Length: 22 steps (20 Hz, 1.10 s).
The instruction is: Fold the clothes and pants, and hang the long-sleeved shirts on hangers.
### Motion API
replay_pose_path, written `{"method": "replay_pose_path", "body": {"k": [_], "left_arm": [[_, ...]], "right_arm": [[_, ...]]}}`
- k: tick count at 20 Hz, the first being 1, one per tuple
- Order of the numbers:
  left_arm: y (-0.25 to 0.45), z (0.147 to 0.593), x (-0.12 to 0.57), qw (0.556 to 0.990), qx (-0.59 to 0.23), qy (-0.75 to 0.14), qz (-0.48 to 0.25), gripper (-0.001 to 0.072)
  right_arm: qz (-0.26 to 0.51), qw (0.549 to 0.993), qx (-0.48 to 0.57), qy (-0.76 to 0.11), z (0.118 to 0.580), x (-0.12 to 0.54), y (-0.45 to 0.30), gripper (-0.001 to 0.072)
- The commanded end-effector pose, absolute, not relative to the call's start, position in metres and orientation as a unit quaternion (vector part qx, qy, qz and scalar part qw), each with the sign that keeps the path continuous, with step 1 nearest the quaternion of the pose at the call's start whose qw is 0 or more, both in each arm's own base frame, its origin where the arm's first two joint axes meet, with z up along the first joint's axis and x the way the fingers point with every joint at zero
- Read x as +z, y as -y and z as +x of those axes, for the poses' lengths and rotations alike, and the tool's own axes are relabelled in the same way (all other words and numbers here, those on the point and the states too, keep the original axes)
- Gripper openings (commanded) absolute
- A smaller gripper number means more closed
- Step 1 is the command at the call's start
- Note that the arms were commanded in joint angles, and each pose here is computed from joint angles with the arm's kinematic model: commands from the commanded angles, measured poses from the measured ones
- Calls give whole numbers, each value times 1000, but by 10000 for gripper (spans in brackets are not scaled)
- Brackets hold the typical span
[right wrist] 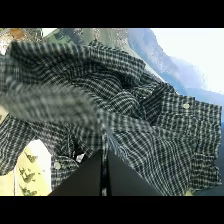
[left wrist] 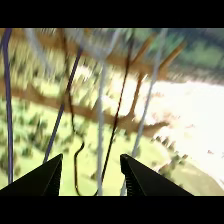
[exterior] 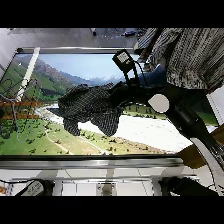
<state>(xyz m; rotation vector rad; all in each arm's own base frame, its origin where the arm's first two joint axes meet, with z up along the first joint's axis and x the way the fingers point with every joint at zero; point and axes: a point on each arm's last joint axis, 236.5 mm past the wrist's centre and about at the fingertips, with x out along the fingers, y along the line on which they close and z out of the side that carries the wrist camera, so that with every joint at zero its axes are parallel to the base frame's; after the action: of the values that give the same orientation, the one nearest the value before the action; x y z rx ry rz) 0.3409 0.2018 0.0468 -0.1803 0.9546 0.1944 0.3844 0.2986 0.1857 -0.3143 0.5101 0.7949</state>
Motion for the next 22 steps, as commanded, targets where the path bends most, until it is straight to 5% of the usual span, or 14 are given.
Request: {"method": "replay_pose_path", "body": {"k": [1,22], "left_arm": [[-202,308,-29,832,96,-522,-158,442],[-165,292,-66,796,-4,-585,-155,439]], "right_arm": [[-152,878,382,-246,384,185,-299,26],[-144,876,386,-249,382,185,-301,27]]}}
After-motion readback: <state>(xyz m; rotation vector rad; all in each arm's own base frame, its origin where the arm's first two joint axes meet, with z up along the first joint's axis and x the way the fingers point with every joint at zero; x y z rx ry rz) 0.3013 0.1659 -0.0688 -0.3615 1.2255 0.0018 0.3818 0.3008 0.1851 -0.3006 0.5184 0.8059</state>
